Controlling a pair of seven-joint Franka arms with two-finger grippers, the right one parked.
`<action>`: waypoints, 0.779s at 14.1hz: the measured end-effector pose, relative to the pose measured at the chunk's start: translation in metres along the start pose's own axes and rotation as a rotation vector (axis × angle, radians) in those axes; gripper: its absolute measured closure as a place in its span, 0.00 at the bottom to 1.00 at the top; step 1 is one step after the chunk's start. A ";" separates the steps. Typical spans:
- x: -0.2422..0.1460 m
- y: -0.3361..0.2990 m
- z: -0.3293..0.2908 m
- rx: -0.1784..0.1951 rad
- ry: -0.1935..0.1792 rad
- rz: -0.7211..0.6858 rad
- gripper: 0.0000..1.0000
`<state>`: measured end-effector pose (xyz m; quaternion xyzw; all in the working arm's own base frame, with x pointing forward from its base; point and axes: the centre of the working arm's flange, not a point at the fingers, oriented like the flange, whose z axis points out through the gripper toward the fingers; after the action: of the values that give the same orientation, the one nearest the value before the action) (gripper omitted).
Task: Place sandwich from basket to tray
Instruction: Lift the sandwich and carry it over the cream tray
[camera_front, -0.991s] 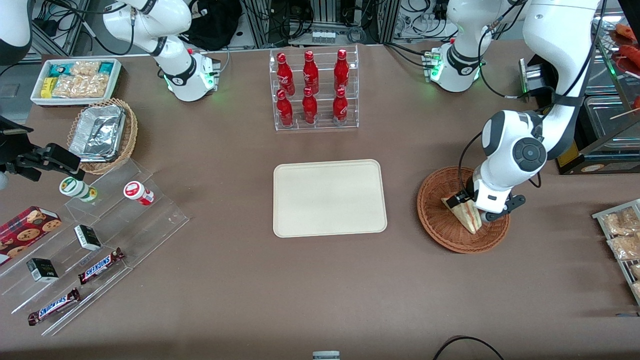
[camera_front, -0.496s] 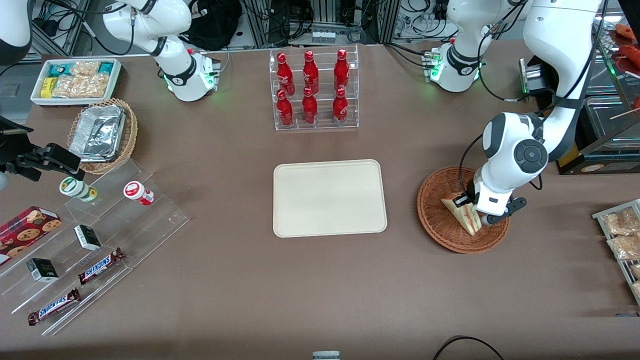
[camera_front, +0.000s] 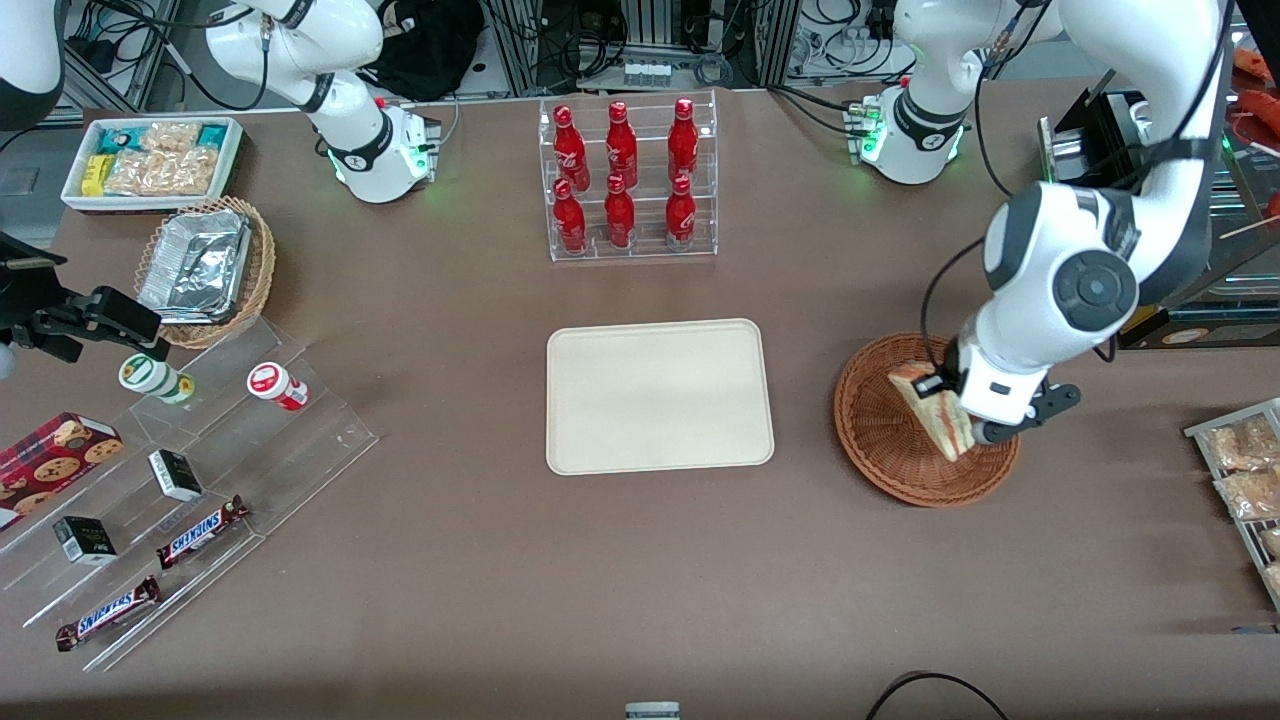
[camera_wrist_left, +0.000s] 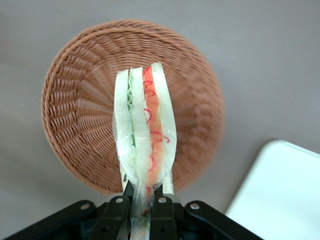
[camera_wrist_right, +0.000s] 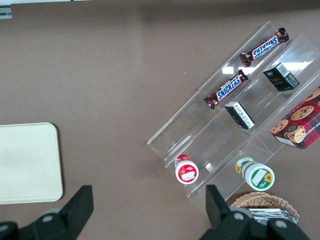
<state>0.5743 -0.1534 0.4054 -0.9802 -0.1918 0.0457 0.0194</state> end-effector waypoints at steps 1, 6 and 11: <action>-0.011 0.020 -0.012 -0.005 0.010 0.024 0.86; -0.082 0.128 -0.011 -0.018 0.016 0.152 0.86; -0.141 0.209 0.029 -0.044 -0.021 0.311 0.86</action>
<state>0.5202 -0.3998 0.3769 -0.9977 -0.0389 0.0543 -0.0113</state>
